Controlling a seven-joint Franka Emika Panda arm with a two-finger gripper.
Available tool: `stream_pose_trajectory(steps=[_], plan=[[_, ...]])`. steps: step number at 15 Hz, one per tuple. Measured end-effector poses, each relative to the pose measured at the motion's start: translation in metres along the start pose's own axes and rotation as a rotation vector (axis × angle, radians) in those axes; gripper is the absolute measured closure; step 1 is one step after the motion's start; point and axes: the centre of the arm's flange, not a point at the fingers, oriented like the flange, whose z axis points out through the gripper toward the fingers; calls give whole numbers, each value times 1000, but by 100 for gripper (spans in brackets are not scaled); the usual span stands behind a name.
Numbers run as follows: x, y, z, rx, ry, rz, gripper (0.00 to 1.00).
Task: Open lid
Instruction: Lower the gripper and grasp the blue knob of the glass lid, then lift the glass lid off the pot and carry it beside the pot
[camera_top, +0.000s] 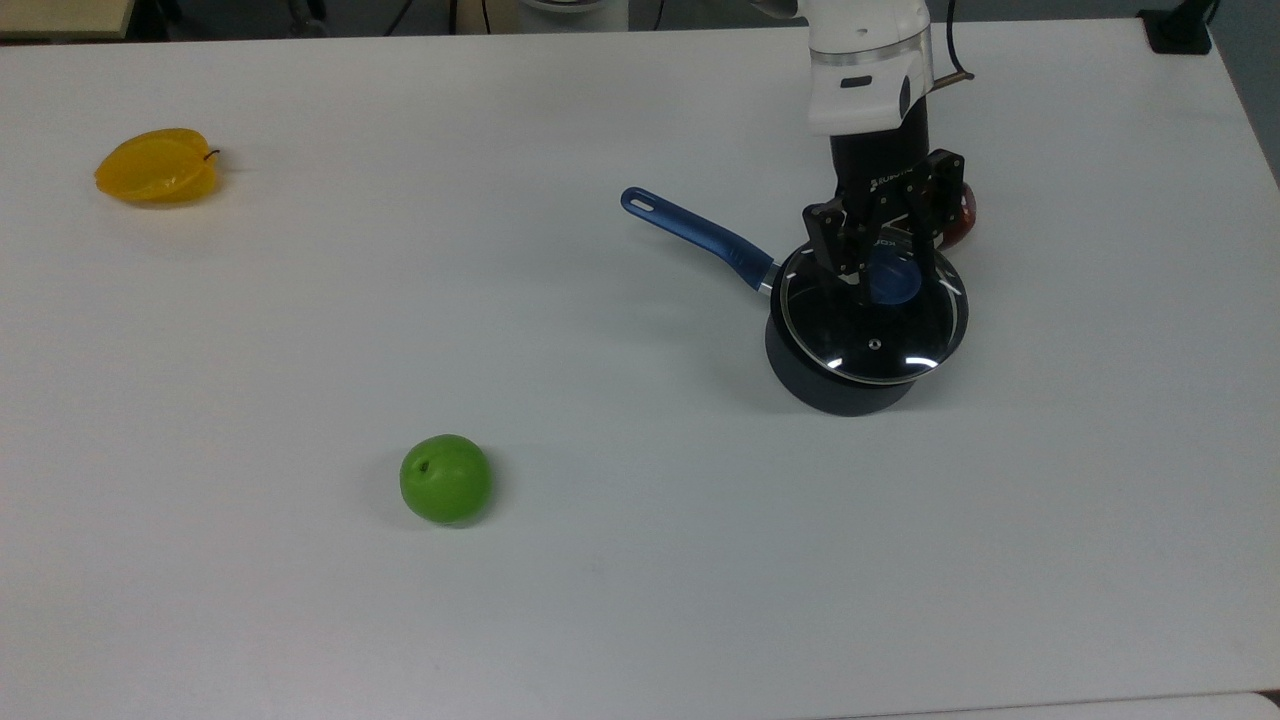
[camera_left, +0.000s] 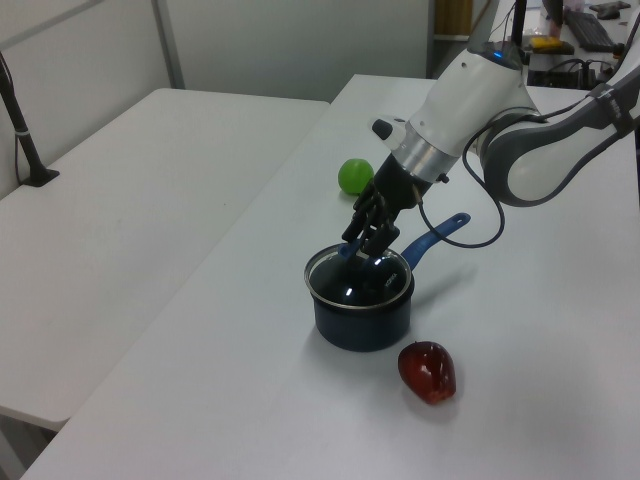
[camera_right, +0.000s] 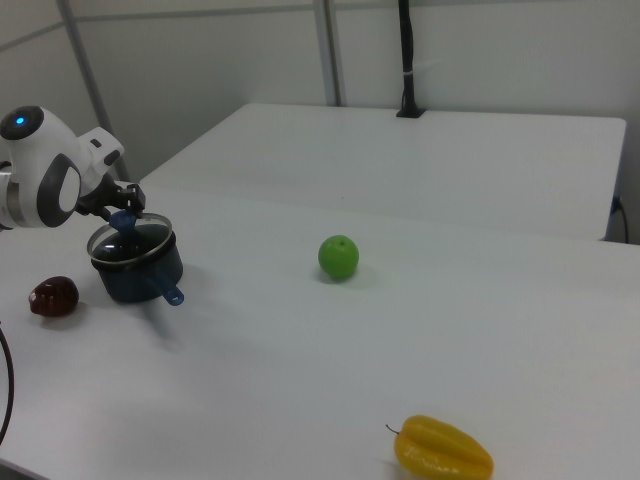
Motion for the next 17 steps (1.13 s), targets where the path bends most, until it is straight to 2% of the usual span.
stream_pose_trajectory(steps=[9,13,17], plan=[[4,15,-10,-13,11,21,34],[6,51,-21,-42,15,65,34],[-2,109,-26,-95,14,136,34]])
